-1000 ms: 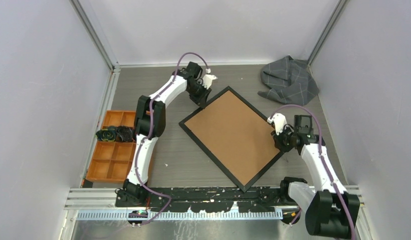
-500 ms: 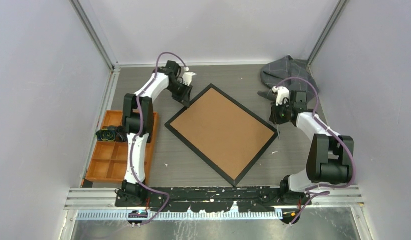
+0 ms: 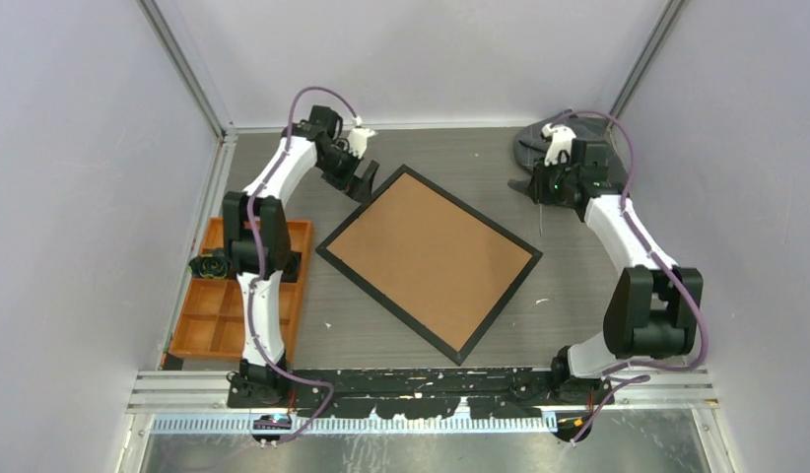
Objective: Take the photo out of the frame
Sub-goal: Adjust the photo frame at the center of the board.
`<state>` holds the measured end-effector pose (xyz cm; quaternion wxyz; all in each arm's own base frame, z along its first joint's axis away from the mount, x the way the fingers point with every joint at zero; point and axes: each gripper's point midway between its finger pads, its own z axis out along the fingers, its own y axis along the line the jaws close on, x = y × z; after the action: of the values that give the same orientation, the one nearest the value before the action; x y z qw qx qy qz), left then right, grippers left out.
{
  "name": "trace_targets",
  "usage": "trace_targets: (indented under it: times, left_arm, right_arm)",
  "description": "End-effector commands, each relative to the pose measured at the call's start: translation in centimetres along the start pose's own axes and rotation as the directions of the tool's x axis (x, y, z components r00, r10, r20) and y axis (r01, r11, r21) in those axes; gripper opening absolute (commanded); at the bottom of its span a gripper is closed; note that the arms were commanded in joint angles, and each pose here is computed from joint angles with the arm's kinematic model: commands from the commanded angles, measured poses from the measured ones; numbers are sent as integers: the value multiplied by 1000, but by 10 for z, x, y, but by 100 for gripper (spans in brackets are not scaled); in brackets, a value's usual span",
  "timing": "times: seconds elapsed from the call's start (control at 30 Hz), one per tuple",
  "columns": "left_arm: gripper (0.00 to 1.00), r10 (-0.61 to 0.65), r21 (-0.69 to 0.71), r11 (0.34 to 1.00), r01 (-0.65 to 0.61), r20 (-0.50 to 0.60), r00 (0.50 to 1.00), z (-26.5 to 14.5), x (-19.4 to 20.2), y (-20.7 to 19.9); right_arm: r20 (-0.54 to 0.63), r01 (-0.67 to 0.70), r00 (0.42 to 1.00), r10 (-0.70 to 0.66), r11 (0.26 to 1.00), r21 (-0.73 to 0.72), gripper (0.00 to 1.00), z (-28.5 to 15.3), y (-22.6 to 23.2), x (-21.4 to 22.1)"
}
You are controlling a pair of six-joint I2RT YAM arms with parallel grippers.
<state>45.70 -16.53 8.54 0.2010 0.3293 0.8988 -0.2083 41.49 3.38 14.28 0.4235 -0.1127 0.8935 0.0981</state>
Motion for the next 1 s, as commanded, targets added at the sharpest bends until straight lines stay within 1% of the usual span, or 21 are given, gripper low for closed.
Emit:
trace_targets:
  times: [0.0, 0.03, 0.07, 0.1, 0.2, 0.23, 0.33, 0.4, 0.5, 0.63, 0.7, 0.8, 0.87, 0.9, 0.97]
  left_arm:
    - [100, 275, 49, 956, -288, 187, 943, -68, -44, -50]
    - [100, 351, 84, 925, -371, 188, 918, -69, -37, -66]
    - [100, 428, 131, 883, -451, 168, 888, -65, -20, -82]
    - [100, 508, 141, 837, -529, 163, 846, -69, -10, -99]
    - [100, 719, 205, 659, -724, 110, 686, -50, 38, -140]
    - [100, 766, 232, 606, -761, 87, 636, -43, 56, -152]
    - [100, 864, 299, 454, -840, 82, 496, -24, 93, -184]
    - [100, 900, 309, 394, -866, 64, 432, -15, 108, -196]
    - [100, 934, 319, 315, -894, 63, 352, -7, 123, -216]
    - [98, 965, 291, 241, -926, 33, 262, 3, 135, -230]
    - [92, 971, 270, 228, -936, 4, 238, 10, 140, -231]
    - [80, 973, 256, 231, -939, -43, 227, 22, 147, -230]
    - [75, 971, 257, 237, -937, -75, 225, 28, 151, -229]
    - [69, 970, 253, 242, -937, -91, 225, 30, 153, -228]
    - [63, 967, 241, 248, -938, -121, 225, 37, 156, -227]
  right_arm:
    - [149, -47, 988, 42, 999, 26, 1, -64, 8, -61]
    - [177, -55, 983, 52, 998, 16, 1, -76, 10, -67]
    - [202, -61, 978, 59, 998, 3, 1, -86, 13, -71]
    - [228, -66, 972, 64, 998, 0, 1, -97, 12, -75]
    - [270, -72, 960, 77, 997, -28, 1, -116, 12, -77]
    - [276, -78, 957, 85, 996, -36, 1, -119, 12, -76]
    - [281, -94, 954, 103, 995, -43, 1, -120, 7, -73]
    - [263, -115, 957, 124, 992, -47, 1, -117, 4, -68]
    - [248, -138, 957, 149, 988, -63, 1, -114, 3, -64]
    - [244, -147, 957, 159, 987, -70, 1, -113, 4, -62]
    - [247, -146, 956, 159, 987, -68, 1, -113, 3, -62]
    - [246, -146, 957, 156, 988, -60, 1, -112, 1, -61]
    - [248, -149, 956, 155, 988, -40, 1, -112, -2, -60]
    - [247, -153, 956, 156, 988, -31, 1, -112, -4, -59]
    - [249, -157, 956, 157, 987, -20, 1, -112, -7, -59]
